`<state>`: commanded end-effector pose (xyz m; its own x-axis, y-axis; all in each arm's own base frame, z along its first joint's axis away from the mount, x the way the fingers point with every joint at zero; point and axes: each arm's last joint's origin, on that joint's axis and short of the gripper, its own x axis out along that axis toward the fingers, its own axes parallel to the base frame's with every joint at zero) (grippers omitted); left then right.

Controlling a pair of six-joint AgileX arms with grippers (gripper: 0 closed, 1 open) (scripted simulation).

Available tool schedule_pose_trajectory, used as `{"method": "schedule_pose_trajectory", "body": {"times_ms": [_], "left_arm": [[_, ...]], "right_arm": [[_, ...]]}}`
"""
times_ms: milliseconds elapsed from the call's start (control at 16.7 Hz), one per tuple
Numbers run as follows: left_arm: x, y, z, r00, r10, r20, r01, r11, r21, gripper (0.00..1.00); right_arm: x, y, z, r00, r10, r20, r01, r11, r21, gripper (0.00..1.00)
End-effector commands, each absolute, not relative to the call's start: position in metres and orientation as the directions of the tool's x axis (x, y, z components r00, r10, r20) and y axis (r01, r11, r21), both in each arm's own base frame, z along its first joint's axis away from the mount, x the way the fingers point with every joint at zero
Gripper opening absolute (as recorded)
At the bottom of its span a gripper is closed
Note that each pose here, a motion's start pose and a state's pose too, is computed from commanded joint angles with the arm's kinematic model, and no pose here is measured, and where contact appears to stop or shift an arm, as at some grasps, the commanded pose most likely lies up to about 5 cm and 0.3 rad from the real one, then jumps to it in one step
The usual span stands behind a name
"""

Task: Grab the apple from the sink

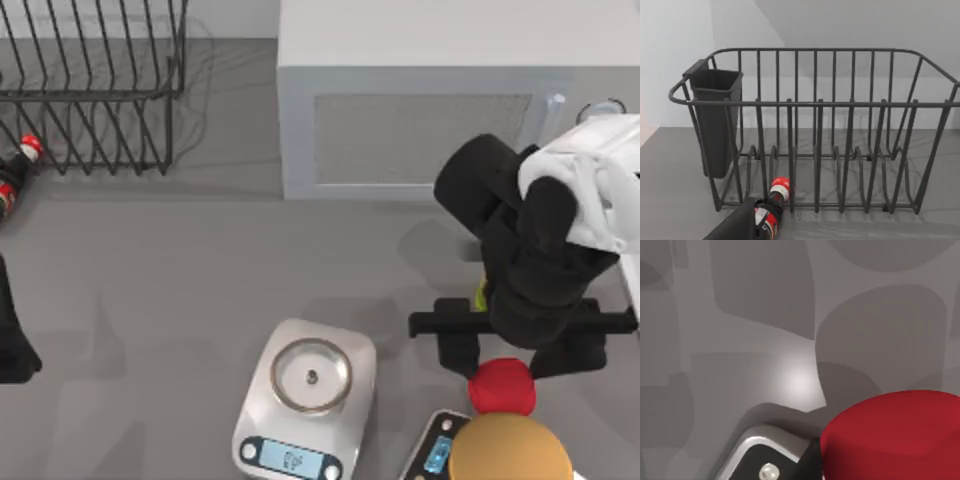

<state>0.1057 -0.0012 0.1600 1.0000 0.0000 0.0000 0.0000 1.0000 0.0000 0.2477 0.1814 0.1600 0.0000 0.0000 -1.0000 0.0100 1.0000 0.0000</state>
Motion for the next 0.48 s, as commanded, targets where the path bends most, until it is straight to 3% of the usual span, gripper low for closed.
{"method": "schedule_pose_trajectory", "body": {"times_ms": [180, 480], "left_arm": [[0.1057, -0.0012, 0.1600, 1.000, 0.000, 0.000, 0.000, 1.000, 0.000, 1.00], [0.1057, -0.0012, 0.1600, 1.000, 0.000, 0.000, 0.000, 1.000, 0.000, 1.00]], "right_arm": [[0.2477, 0.1814, 0.1600, 0.000, 0.000, -1.000, 0.010, 1.000, 0.000, 0.98], [0.2477, 0.1814, 0.1600, 0.000, 0.000, -1.000, 0.010, 1.000, 0.000, 1.00]]}}
